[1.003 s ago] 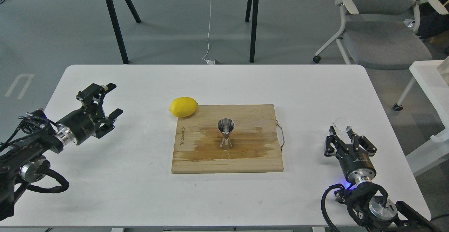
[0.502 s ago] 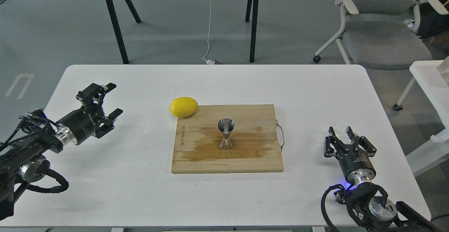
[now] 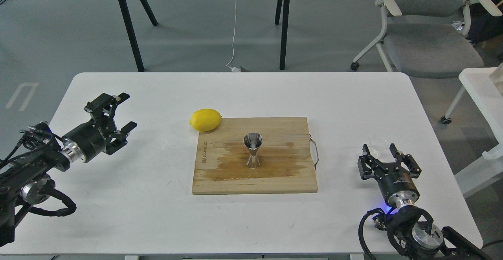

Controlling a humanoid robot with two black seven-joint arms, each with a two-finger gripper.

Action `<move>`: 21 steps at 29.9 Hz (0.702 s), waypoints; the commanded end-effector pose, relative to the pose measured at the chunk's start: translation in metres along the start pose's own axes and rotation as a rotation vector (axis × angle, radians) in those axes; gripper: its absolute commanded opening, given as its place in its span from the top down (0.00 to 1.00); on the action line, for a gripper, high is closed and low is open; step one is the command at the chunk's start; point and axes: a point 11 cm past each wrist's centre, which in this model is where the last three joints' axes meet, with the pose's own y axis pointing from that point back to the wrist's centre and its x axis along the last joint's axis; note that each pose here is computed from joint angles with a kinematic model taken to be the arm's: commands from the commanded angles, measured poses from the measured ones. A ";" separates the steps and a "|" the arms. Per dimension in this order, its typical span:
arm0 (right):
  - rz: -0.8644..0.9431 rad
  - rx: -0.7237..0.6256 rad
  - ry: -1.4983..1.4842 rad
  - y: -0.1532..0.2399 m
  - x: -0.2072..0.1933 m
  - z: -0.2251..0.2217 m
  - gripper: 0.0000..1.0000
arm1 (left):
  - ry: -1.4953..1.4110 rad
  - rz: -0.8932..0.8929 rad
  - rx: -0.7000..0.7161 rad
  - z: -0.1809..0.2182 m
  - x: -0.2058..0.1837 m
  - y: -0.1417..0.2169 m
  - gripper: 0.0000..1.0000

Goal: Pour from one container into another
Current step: 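Set down the glass cup, open the right gripper and hold still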

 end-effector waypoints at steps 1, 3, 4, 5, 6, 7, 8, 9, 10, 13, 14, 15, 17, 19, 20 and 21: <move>-0.010 -0.013 -0.011 0.003 -0.002 0.005 0.05 | 0.001 -0.001 0.001 -0.001 -0.001 0.000 0.00; -0.021 -0.024 -0.022 0.005 -0.005 0.009 0.05 | 0.002 -0.002 0.000 -0.001 -0.001 -0.001 0.00; -0.027 -0.029 -0.025 0.006 -0.007 0.010 0.05 | 0.003 -0.002 0.000 -0.001 -0.001 -0.001 0.00; -0.032 -0.030 -0.028 0.007 -0.008 0.010 0.05 | 0.002 -0.002 0.000 -0.001 -0.001 -0.001 0.00; -0.036 -0.032 -0.033 0.009 -0.009 0.011 0.05 | 0.002 -0.002 0.000 -0.001 -0.001 -0.001 0.00; -0.040 -0.035 -0.037 0.010 -0.010 0.012 0.05 | 0.002 -0.002 0.000 -0.001 -0.001 -0.001 0.00; -0.046 -0.041 -0.041 0.011 -0.012 0.013 0.05 | 0.004 -0.003 -0.001 -0.001 -0.002 -0.001 0.00; -0.053 -0.043 -0.041 0.012 -0.014 0.013 0.05 | 0.004 -0.003 -0.001 -0.001 -0.002 -0.001 0.00; -0.057 -0.046 -0.037 0.014 -0.016 0.011 0.05 | 0.004 -0.003 -0.001 -0.001 -0.002 -0.001 0.00; -0.069 -0.061 -0.045 0.023 -0.020 0.011 0.05 | 0.004 -0.002 -0.002 -0.001 -0.002 -0.001 0.00; -0.078 -0.067 -0.047 0.027 -0.023 0.011 0.05 | 0.004 -0.002 -0.002 -0.001 -0.002 -0.001 0.00; -0.090 -0.076 -0.051 0.029 -0.027 0.012 0.05 | 0.004 -0.002 -0.002 -0.001 -0.002 -0.001 0.00; -0.135 -0.102 -0.044 0.031 -0.045 0.011 0.05 | 0.007 -0.002 -0.002 -0.001 -0.002 -0.001 0.00; -0.185 -0.122 -0.015 0.029 -0.067 0.004 0.05 | 0.011 0.003 -0.008 0.000 -0.001 -0.001 0.00; -0.203 -0.131 -0.003 0.029 -0.075 0.003 0.05 | 0.013 0.006 -0.012 0.001 0.000 -0.001 0.00; -0.225 -0.139 0.015 0.026 -0.085 0.000 0.05 | 0.013 0.012 -0.017 0.003 0.002 0.000 0.00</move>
